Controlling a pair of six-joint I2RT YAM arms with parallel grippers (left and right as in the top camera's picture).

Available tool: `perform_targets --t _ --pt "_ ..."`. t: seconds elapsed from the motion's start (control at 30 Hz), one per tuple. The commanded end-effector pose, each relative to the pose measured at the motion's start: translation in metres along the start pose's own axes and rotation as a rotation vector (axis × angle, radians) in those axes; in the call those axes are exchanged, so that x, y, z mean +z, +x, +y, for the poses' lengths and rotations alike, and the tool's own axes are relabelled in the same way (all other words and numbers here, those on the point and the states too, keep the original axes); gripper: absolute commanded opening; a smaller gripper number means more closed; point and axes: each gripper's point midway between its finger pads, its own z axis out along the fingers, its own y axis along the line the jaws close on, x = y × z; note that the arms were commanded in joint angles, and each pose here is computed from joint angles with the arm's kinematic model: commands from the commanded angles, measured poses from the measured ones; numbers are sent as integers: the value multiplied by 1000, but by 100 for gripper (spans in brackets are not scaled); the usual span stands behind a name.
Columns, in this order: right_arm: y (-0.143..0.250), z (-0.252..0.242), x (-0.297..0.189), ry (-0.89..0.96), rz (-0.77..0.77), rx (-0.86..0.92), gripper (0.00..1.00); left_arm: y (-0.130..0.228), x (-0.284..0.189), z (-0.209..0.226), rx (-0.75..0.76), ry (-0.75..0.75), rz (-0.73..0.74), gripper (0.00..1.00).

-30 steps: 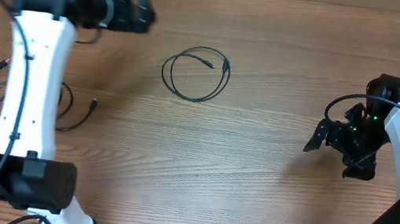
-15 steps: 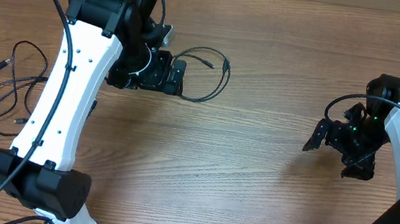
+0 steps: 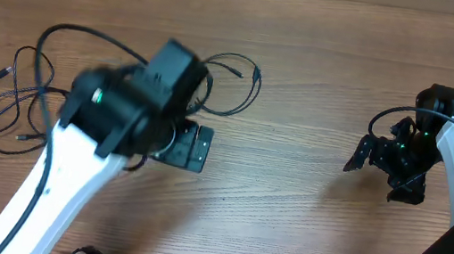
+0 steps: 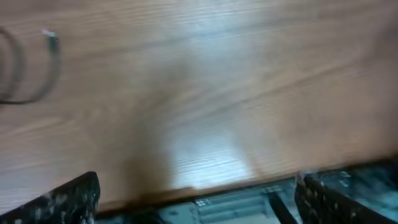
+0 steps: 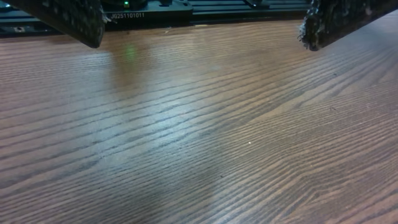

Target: Untangle cables

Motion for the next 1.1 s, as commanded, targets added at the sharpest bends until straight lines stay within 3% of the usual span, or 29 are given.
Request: perform_targets --t 0.0,0.17,0.47,0.67,0.7,0.73,0.77,0.8,0.83,0.93,0.97,1.07 --pt "-4 3 -7 -16 -34 -7 100 -22 9 19 -15 -171 -173 99" --pt "-4 3 -7 -16 -33 -7 100 -57 51 -20 119 -33 -249 100" --pt "-3 4 -7 -22 -29 -7 100 -136 131 -24 -29 49 -204 99" --pt "-3 4 -7 -22 -29 -7 100 -174 174 -42 22 127 -239 93" --pt "-3 4 -7 -22 -29 -7 100 -177 183 -43 22 128 -238 90" --pt "-3 4 -7 -22 -29 -7 100 -178 190 -44 22 126 -233 70" --pt "-3 4 -7 -22 -29 -7 100 -178 198 -45 22 125 -227 58" --pt "-3 4 -7 -22 -29 -7 100 -178 206 -46 19 127 -215 50" --pt "-3 4 -7 -22 -29 -7 100 -176 213 -46 11 126 -201 49" --pt "-3 4 -7 -22 -29 -7 100 -171 232 -45 -15 120 -161 19" --pt "-3 4 -7 -22 -29 -7 100 -168 238 -46 -14 122 -147 12" --pt "-3 4 -7 -22 -29 -7 100 -161 253 -49 -12 135 -106 6"
